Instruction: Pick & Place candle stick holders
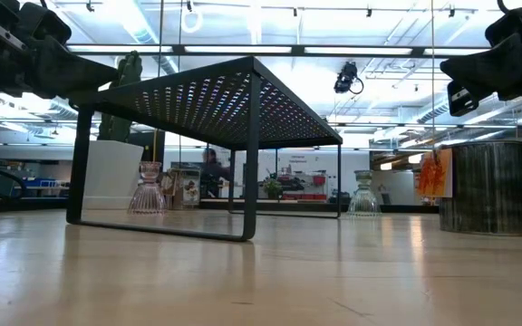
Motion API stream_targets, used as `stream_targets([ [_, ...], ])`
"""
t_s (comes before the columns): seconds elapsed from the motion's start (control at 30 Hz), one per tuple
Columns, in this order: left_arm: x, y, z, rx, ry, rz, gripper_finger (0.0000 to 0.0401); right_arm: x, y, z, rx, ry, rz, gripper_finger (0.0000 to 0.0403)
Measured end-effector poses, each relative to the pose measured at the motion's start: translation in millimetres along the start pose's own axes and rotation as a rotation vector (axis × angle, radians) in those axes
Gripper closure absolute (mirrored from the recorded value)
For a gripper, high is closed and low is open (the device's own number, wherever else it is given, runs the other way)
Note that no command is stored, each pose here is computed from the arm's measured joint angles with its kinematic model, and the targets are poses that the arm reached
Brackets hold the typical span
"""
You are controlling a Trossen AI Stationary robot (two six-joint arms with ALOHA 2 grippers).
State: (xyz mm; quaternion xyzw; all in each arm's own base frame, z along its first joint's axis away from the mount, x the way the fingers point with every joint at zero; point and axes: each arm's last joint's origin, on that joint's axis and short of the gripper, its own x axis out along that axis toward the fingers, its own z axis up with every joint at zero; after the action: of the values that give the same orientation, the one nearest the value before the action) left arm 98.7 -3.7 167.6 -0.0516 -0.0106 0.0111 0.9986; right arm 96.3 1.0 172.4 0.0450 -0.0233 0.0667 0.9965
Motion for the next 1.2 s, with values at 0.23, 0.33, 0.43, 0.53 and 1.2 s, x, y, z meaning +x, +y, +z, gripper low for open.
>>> stream_targets([
  [0.23,0.0,0.0,-0.1,0.000,0.000,0.000,0.0383,0.0,0.0,0.1,0.000,0.000,0.000,0.0391],
  [0.33,0.0,0.0,0.0,0.000,0.000,0.000,0.0383,0.0,0.0,0.1,0.000,0.000,0.000,0.0391],
  [0.43,0.0,0.0,0.0,0.000,0.000,0.000,0.0383,0.0,0.0,0.1,0.000,0.000,0.000,0.0391],
  [0.53,0.0,0.0,-0.1,0.000,0.000,0.000,0.0383,0.0,0.0,0.1,0.000,0.000,0.000,0.0391],
  [1.2,-0.4,-1.0,9.3,-0.089,-0.096,-0.017,0.0383,0.0,0.0,0.1,0.000,0.000,0.000,0.0391],
])
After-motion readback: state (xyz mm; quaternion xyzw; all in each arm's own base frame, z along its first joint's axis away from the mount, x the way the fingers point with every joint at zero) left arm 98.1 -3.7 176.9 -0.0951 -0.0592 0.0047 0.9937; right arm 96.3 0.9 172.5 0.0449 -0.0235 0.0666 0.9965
